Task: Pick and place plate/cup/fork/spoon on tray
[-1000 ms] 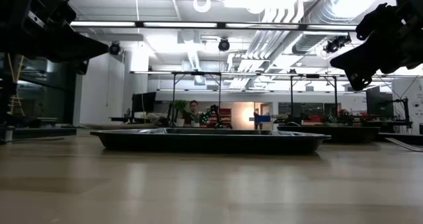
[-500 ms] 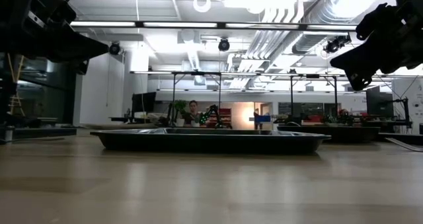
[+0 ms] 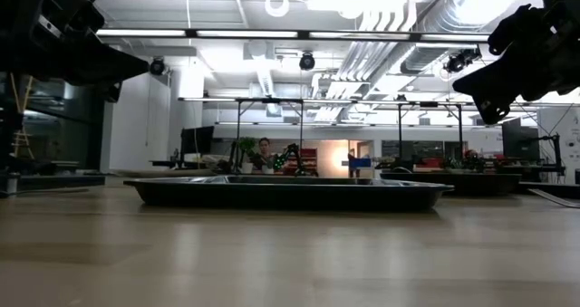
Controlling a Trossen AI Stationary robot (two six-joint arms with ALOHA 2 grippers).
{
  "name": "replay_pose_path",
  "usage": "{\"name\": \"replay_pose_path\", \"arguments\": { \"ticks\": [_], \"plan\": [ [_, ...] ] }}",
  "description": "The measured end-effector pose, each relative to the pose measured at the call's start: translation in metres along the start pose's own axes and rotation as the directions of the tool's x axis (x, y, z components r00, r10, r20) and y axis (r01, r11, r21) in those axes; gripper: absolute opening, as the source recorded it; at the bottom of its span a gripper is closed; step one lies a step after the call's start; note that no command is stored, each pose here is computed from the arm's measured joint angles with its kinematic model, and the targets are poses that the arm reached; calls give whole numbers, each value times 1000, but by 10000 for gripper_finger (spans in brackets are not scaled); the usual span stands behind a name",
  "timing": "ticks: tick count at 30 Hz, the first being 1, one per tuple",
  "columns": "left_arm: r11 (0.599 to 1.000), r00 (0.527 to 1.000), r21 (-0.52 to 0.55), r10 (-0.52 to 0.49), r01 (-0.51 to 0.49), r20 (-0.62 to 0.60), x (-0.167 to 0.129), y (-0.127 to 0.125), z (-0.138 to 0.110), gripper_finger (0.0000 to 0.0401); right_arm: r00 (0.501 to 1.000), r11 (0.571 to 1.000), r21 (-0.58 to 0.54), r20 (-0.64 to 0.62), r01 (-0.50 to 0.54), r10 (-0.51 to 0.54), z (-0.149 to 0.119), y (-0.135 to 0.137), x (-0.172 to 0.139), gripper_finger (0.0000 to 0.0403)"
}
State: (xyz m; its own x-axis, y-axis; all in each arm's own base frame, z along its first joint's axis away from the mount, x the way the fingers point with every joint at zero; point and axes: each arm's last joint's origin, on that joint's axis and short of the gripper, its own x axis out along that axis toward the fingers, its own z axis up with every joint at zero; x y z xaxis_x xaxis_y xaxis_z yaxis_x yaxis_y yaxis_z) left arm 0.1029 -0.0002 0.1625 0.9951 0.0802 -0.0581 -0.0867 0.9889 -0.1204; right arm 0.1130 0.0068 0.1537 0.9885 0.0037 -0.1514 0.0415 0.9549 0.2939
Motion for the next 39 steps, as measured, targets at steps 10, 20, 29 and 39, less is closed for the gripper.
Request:
{"name": "replay_pose_path", "arguments": {
  "ticks": [10, 20, 29, 39],
  "plan": [
    [992, 987, -37, 121, -117, 108, 10, -2, 37, 41, 1000, 1000, 0, 0, 0, 0, 0, 0, 0, 0],
    [932, 897, 155, 357, -326, -261, 74, 4, 88, 160, 1000, 1000, -1, -6, 2, -2, -1, 0, 0, 0],
    [976, 887, 130, 215, -176, -410, 108, 12, 90, 186, 1000, 1000, -7, -9, 4, -4, -1, 0, 0, 0],
    [986, 970, 91, 154, -139, -189, 101, 11, 88, 184, 951, 995, -83, 307, 56, -28, 28, 5, -4, 0]
  ]
}}
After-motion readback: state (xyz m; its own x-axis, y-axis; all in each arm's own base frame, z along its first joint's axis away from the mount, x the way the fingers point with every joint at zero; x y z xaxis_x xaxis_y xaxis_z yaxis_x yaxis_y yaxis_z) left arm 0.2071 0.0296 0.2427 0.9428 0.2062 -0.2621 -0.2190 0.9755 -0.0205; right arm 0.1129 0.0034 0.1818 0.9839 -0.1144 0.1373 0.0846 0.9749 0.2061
